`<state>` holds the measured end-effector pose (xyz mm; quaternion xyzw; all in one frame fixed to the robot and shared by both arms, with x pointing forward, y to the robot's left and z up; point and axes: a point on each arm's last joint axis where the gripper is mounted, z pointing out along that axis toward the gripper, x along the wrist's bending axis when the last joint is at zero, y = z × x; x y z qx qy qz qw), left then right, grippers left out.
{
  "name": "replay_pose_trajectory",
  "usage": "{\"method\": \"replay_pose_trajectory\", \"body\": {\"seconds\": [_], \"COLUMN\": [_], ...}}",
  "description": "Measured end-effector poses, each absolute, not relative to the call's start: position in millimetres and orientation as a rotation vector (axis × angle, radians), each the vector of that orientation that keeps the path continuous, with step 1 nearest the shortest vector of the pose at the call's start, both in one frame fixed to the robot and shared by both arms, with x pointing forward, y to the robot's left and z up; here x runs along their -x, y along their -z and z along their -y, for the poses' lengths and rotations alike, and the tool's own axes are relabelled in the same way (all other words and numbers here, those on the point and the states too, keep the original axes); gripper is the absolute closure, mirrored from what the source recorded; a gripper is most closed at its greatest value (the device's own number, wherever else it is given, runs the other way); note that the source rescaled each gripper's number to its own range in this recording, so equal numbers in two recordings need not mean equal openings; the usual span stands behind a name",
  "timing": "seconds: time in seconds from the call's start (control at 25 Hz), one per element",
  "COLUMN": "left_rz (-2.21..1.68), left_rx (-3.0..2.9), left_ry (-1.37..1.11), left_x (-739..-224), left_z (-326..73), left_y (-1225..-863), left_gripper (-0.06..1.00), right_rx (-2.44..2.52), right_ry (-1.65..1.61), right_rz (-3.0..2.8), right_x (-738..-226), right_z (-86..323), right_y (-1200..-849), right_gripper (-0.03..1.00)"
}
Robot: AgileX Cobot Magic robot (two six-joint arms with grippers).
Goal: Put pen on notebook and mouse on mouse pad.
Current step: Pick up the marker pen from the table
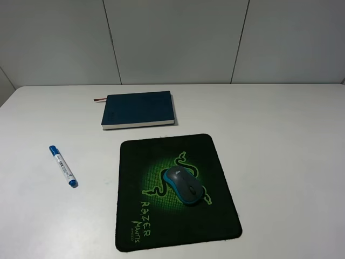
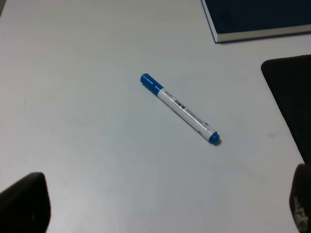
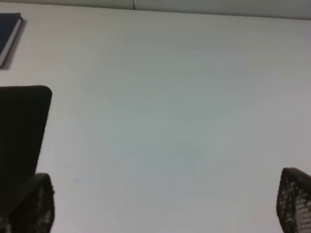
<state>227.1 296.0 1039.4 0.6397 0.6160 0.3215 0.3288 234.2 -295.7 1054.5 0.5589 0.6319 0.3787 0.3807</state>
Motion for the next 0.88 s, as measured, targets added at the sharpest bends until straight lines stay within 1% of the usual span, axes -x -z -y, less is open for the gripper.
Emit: {"method": "replay_pose_trajectory", "body": {"seconds": [0.88], "left_rz": [-1.612], "left_rx": [-1.674], "left_ry": [-0.841], "left_x": [-227.1], "left_z": [-296.0], "left_y": [-1039.4], "left_gripper": [-0.04], "right_rx": [-1.427], "right_ry": [-0.967], "right_rz": [-1.613], "right_x": [-234.2], "right_z": [295.7], "right_y": [-1054.4], "right_gripper": [-0.03]}}
